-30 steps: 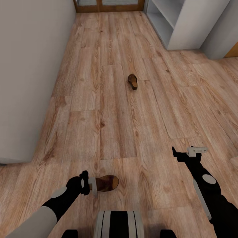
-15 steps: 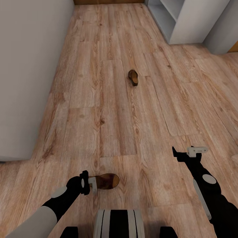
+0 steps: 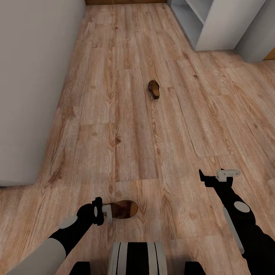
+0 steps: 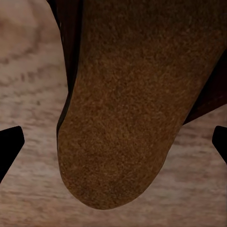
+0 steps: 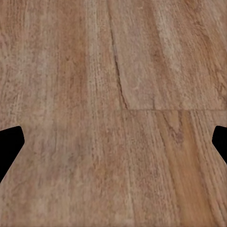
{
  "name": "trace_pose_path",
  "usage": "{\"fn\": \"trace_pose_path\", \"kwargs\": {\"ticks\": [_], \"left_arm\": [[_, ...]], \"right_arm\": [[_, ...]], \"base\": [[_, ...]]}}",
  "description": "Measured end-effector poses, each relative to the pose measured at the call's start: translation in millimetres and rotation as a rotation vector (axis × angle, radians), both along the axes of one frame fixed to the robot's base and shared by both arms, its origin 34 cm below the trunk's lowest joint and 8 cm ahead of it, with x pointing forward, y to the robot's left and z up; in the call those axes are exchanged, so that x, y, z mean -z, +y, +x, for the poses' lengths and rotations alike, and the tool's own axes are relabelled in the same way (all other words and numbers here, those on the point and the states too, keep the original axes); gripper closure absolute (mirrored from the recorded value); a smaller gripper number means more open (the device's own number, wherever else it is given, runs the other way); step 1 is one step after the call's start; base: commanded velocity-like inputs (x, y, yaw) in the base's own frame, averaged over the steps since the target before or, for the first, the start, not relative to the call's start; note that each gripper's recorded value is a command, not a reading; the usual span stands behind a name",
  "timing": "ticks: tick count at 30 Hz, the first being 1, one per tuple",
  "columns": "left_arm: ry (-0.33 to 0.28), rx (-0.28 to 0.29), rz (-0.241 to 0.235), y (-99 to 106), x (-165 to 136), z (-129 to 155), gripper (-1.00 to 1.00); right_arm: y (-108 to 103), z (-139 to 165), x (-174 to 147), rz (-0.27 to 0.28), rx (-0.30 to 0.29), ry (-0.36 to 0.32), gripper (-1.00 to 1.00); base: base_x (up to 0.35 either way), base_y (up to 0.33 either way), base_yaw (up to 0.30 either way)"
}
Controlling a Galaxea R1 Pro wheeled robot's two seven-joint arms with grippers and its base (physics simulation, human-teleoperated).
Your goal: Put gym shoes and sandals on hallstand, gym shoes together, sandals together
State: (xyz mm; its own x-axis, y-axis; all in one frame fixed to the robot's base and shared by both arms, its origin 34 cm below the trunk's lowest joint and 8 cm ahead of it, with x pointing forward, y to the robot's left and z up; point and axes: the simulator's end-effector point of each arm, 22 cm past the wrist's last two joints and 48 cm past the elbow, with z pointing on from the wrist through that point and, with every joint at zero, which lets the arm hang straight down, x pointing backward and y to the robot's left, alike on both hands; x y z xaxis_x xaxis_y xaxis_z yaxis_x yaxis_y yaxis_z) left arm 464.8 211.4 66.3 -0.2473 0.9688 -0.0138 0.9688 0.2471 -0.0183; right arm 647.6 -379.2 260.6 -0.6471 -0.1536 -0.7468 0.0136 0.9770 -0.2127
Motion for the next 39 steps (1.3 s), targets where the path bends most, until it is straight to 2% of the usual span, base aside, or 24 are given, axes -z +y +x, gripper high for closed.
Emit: {"fn": "trace_pose_path", "kwargs": {"ticks": [7,12,39], "left_arm": [[-0.001,0.0,0.0,0.1,0.0,0.1,-1.0],[0.019,0.0,0.0,-0.1,8.1,-8.5,-1.0],[0.02,0.0,0.0,-0.2,8.6,-8.9,-1.0]], "right_arm": [[0.0,0.0,0.0,0.0,0.0,0.0,-1.0],[0.0,-5.0,12.0,0.0,0.0,0.02,-1.0],[0.0,-5.4,12.9,0.0,0.0,0.022,-1.0]], "base": [[0.0,0.0,0.0],[0.0,0.0,0.0],[0.0,0.0,0.0]]}}
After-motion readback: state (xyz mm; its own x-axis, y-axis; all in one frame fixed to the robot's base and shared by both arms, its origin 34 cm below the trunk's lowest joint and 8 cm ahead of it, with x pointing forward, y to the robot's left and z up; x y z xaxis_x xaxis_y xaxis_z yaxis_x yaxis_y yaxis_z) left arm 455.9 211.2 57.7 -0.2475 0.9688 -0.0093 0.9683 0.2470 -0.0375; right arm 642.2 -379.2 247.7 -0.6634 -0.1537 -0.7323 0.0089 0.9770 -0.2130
